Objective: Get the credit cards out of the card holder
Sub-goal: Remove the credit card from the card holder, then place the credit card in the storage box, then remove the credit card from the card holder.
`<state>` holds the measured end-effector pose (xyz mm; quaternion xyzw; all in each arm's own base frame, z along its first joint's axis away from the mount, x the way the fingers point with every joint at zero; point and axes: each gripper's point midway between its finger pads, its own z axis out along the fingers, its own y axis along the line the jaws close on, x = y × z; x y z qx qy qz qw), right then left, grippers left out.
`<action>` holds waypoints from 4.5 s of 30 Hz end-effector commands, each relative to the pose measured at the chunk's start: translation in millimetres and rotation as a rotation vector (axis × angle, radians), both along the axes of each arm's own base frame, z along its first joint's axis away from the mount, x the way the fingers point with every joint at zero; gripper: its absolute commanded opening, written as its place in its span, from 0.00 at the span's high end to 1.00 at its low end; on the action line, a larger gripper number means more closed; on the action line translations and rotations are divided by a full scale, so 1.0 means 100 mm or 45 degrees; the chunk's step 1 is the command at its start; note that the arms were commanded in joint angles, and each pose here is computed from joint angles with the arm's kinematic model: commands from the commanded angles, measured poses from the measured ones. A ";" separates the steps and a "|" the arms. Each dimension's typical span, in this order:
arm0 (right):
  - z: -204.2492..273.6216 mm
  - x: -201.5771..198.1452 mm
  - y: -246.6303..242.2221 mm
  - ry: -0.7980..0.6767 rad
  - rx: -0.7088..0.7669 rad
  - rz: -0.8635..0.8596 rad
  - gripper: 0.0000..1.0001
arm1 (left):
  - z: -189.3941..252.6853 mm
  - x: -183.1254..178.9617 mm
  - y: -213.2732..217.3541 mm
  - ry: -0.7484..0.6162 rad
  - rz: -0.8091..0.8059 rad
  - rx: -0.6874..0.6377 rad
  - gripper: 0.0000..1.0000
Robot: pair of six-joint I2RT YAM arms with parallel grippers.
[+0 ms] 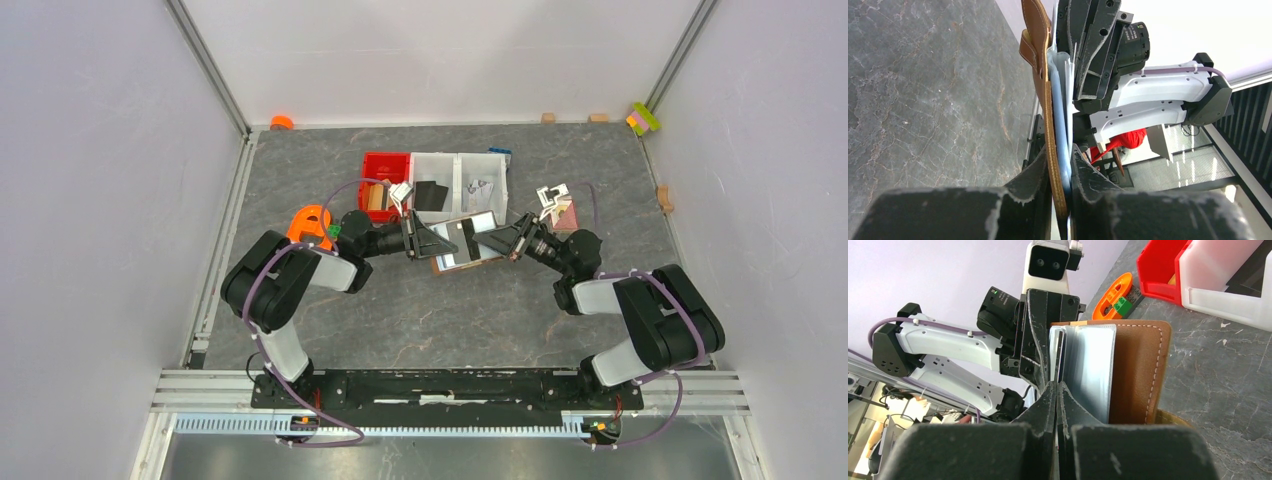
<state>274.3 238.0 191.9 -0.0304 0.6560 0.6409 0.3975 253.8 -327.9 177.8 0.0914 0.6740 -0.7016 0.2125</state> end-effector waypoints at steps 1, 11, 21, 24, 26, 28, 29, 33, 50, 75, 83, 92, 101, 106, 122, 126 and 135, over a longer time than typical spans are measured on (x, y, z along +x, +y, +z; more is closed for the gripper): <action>0.19 -0.04 -0.05 -0.109 0.043 -0.002 1.00 | 0.03 -0.01 0.03 -0.017 -0.009 -0.029 0.89; 0.09 -0.06 -0.02 -0.104 -0.018 0.013 0.68 | 0.05 -0.01 0.03 -0.021 -0.014 -0.035 0.98; -0.05 -0.04 0.06 -0.072 -0.088 0.043 0.52 | 0.10 -0.04 0.03 -0.023 -0.037 -0.071 0.98; -0.07 -0.07 0.13 -0.079 -0.109 0.078 0.54 | 0.09 -0.04 0.03 -0.024 -0.036 -0.070 0.98; -0.04 -0.08 0.17 -0.095 -0.106 0.095 0.62 | 0.08 -0.03 0.03 -0.020 -0.036 -0.068 0.98; -0.01 -0.10 0.18 -0.106 -0.100 0.104 0.71 | 0.07 -0.03 0.02 -0.013 -0.036 -0.065 0.98; -0.01 -0.10 0.18 -0.106 -0.098 0.105 0.77 | 0.07 -0.03 0.02 -0.012 -0.035 -0.063 0.98; 0.00 -0.08 0.13 -0.125 -0.100 0.062 0.94 | -0.02 0.02 0.03 0.006 -0.003 -0.012 0.98; -0.06 0.12 -0.46 -0.095 -0.058 -0.259 1.00 | -0.29 0.18 0.32 -0.076 0.273 0.469 0.98; -0.33 1.25 0.43 0.006 -0.289 -0.358 1.00 | 0.52 0.24 1.66 -0.408 1.194 0.697 0.90; -0.48 1.75 0.70 0.032 -0.310 -0.441 1.00 | 0.53 0.22 1.60 -0.378 1.162 0.663 0.91; -0.69 2.14 0.84 0.049 -0.341 -0.488 0.75 | 0.52 0.22 1.62 -0.365 1.182 0.654 0.91; -0.48 2.09 0.78 -0.015 -0.383 -0.498 0.63 | 0.48 0.24 1.61 -0.361 1.170 0.681 0.92; -0.22 1.82 0.66 -0.093 -0.418 -0.480 0.61 | 0.44 0.25 1.51 -0.365 1.111 0.671 0.92; -0.37 0.34 0.22 -0.191 -0.591 -0.284 0.53 | 0.33 0.22 1.36 -0.383 1.018 0.626 0.92; -0.46 0.03 0.07 -0.244 -0.643 -0.269 0.47 | 0.28 0.21 1.17 -0.360 0.927 0.540 0.93; -0.46 0.05 -0.25 -0.296 -0.786 -0.458 0.20 | -0.15 0.20 0.27 -0.261 0.569 0.688 0.92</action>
